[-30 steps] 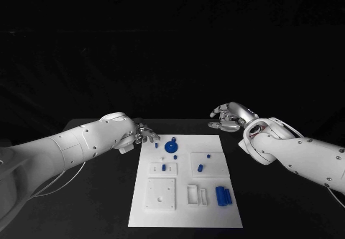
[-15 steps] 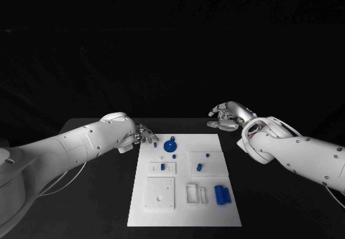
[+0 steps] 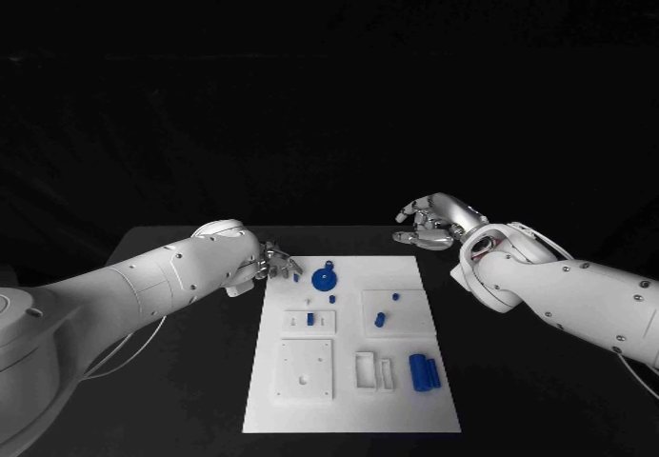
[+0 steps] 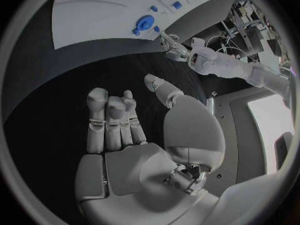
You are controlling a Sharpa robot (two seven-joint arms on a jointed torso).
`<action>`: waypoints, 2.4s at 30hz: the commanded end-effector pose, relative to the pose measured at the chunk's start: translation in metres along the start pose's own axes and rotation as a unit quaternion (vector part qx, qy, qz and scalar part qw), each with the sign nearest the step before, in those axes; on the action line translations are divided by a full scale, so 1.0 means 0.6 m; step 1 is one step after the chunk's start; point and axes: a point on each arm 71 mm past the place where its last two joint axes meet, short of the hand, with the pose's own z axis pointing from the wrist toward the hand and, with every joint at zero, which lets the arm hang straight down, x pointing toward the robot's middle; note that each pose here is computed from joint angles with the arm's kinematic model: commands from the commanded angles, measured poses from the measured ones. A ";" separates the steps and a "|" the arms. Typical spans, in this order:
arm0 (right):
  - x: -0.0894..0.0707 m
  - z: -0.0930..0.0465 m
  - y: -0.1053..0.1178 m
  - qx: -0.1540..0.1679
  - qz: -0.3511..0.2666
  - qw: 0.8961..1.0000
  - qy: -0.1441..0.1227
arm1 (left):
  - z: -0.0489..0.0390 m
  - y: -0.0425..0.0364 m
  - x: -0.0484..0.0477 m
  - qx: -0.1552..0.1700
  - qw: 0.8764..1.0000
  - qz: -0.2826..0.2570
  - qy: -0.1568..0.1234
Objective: Assemble the parts on the task board
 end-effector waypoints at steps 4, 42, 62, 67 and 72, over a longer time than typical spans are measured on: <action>0.002 0.000 0.004 -0.007 -0.001 1.000 0.004 | 0.003 -0.005 0.007 0.008 1.000 0.006 0.010; 0.006 0.002 0.010 -0.012 -0.001 1.000 0.006 | 0.016 0.010 0.012 -0.001 0.999 -0.027 0.022; 0.006 0.002 0.010 -0.012 -0.001 1.000 0.006 | 0.017 0.005 0.016 0.008 0.999 -0.042 0.026; 0.006 0.003 0.010 -0.012 -0.001 1.000 0.006 | 0.016 0.009 0.014 0.007 0.998 -0.049 0.027; 0.006 0.002 0.009 -0.011 -0.001 1.000 0.006 | 0.016 0.010 0.013 0.007 0.998 -0.051 0.025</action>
